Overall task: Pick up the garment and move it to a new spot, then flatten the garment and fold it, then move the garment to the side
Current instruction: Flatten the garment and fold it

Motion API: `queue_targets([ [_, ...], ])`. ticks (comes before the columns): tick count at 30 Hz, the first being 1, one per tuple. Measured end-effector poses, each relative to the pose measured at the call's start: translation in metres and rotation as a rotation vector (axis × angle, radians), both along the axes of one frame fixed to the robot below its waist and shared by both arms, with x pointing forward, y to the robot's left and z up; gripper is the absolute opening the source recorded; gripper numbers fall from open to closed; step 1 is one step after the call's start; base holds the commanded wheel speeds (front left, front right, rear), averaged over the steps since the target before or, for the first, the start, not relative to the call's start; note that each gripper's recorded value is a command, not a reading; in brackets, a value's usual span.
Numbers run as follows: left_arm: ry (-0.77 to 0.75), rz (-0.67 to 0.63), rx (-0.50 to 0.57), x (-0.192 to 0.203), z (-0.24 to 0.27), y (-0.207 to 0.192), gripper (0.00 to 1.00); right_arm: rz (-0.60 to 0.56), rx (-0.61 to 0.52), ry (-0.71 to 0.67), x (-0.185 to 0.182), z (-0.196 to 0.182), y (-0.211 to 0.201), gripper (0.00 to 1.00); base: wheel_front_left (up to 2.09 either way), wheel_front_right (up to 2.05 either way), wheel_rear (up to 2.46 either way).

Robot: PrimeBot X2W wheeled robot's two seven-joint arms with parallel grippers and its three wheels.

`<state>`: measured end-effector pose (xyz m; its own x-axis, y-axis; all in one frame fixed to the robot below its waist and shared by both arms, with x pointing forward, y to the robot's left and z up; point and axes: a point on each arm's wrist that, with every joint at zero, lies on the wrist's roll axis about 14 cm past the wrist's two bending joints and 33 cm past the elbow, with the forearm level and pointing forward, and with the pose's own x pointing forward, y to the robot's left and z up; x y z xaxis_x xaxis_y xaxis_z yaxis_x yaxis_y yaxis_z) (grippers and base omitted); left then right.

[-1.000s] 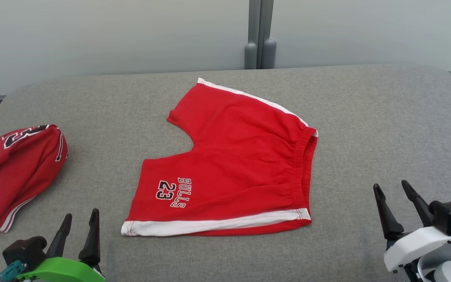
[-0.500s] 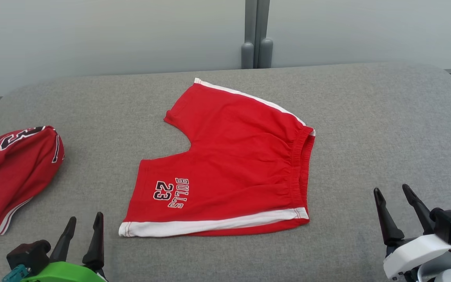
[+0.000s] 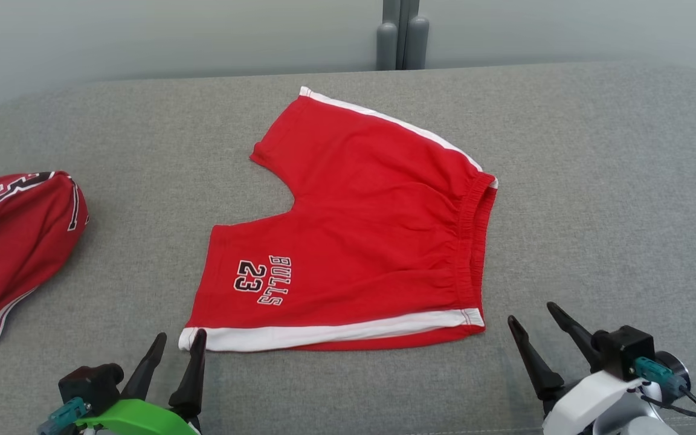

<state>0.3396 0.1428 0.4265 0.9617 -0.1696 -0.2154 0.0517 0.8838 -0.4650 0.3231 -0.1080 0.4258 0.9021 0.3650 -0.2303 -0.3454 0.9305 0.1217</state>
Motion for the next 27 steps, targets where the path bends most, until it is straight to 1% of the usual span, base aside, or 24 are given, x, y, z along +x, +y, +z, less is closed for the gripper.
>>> queue_targets([
  [4, 0.012, -0.017, -0.008, 0.007, -0.003, -0.005, 1.0, 0.047, 0.014, 0.026, 0.007, -0.007, 0.015, 1.0, 0.0, 0.0, 0.0],
  [7, 0.019, -0.019, -0.016, 0.01, -0.004, -0.006, 1.0, 0.058, 0.023, 0.047, 0.009, -0.012, 0.02, 1.0, 0.0, 0.0, 0.0],
  [8, 0.024, -0.017, -0.023, 0.012, -0.005, -0.007, 1.0, 0.061, 0.027, 0.055, 0.01, -0.015, 0.023, 0.98, 0.0, 0.0, 0.0],
  [9, 0.033, -0.02, -0.026, 0.012, -0.007, -0.008, 1.0, 0.069, 0.031, 0.063, 0.011, -0.017, 0.026, 0.9, 0.0, 0.0, 0.0],
  [11, 0.047, -0.021, -0.032, 0.012, -0.01, -0.01, 1.0, 0.081, 0.031, 0.078, 0.013, -0.022, 0.029, 0.88, 0.0, 0.0, 0.0],
  [13, 0.06, -0.013, -0.04, 0.011, -0.013, -0.009, 1.0, 0.093, 0.023, 0.088, 0.016, -0.026, 0.031, 0.79, 0.0, 0.0, 0.0],
  [15, 0.068, -0.009, -0.039, 0.011, -0.015, -0.007, 1.0, 0.108, 0.025, 0.095, 0.019, -0.029, 0.036, 0.79, 0.0, 0.0, 0.0],
  [16, 0.07, -0.009, -0.039, 0.011, -0.016, -0.007, 1.0, 0.114, 0.03, 0.098, 0.021, -0.029, 0.039, 0.76, 0.0, 0.0, 0.0],
  [18, 0.072, -0.005, -0.039, 0.012, -0.016, -0.006, 1.0, 0.139, 0.035, 0.114, 0.021, -0.033, 0.046, 0.67, 0.0, 0.0, 0.0],
  [19, 0.077, -0.006, -0.042, 0.012, -0.017, -0.006, 1.0, 0.144, 0.035, 0.119, 0.02, -0.034, 0.048, 0.65, 0.0, 0.0, 0.0],
  [20, 0.076, -0.005, -0.044, 0.013, -0.016, -0.006, 1.0, 0.148, 0.034, 0.125, 0.02, -0.036, 0.049, 0.55, 0.0, 0.0, 0.0],
  [21, 0.077, -0.007, -0.044, 0.013, -0.016, -0.006, 1.0, 0.154, 0.032, 0.135, 0.018, -0.038, 0.049, 0.49, 0.0, 0.0, 0.0],
  [24, 0.084, -0.012, -0.055, 0.012, -0.017, -0.007, 1.0, 0.155, 0.027, 0.159, 0.015, -0.045, 0.05, 0.4, 0.0, 0.0, 0.0],
  [25, 0.089, -0.013, -0.058, 0.012, -0.017, -0.007, 1.0, 0.155, 0.029, 0.165, 0.014, -0.046, 0.051, 0.4, 0.0, 0.0, 0.0],
  [26, 0.096, -0.016, -0.063, 0.011, -0.018, -0.008, 1.0, 0.155, 0.031, 0.17, 0.014, -0.047, 0.052, 0.36, 0.0, 0.0, 0.0],
  [27, 0.099, -0.018, -0.067, 0.011, -0.018, -0.009, 1.0, 0.155, 0.035, 0.175, 0.013, -0.048, 0.053, 0.3, 0.0, 0.0, 0.0],
])
